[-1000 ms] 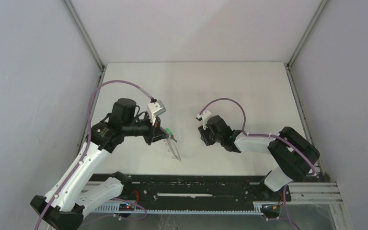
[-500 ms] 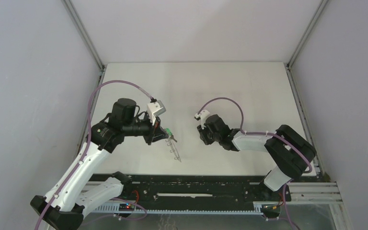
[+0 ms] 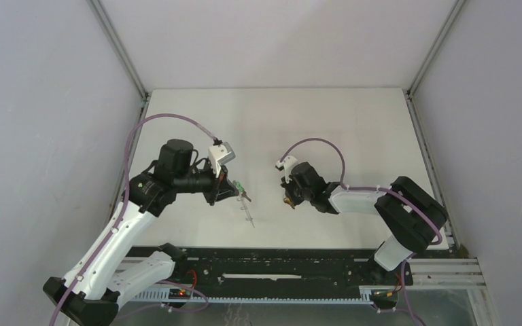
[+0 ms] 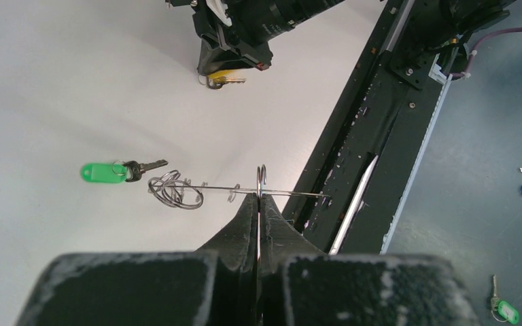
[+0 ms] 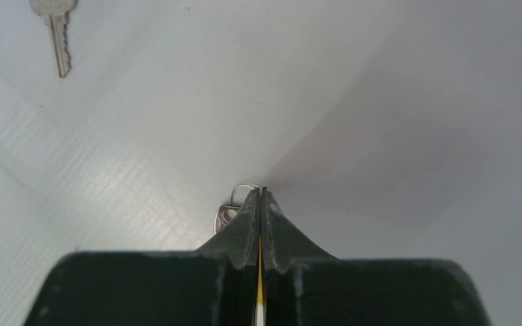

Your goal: Put the keys on the keyring

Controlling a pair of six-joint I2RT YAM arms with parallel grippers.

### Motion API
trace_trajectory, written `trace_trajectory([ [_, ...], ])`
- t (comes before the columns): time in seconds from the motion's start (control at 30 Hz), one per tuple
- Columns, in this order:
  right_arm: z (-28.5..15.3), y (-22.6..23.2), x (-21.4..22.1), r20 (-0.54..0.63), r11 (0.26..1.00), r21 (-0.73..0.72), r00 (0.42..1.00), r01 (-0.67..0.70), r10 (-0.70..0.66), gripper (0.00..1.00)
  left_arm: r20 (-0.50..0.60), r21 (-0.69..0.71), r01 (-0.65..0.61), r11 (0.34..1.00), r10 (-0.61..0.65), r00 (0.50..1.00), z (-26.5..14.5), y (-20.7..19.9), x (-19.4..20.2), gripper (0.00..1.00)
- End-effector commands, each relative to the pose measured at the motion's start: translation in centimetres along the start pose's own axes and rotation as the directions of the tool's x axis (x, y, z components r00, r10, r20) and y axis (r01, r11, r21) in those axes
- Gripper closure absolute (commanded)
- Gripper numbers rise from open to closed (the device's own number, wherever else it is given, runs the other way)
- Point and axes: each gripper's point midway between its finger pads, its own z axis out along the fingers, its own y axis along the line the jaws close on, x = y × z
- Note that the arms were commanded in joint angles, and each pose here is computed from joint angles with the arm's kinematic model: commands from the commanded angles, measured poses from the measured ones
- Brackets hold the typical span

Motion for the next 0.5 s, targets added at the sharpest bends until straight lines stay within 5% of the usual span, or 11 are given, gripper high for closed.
trace_trajectory([
  [0.0,-1.0,1.1,-2.0,0.042,0.999,-0.051,0.999,0.012,-0.010,1.00,0.082,-0.022,-0.039,0.999,0.041,0.996,-1.1,-0.2,-2.8,1.00],
  [0.47,-4.6,4.0,-4.2,0.108,0.990,-0.139,0.994,0.008,0.007,1.00,0.074,-0.042,-0.039,0.998,0.042,0.996,-0.9,0.3,-2.3,1.00],
])
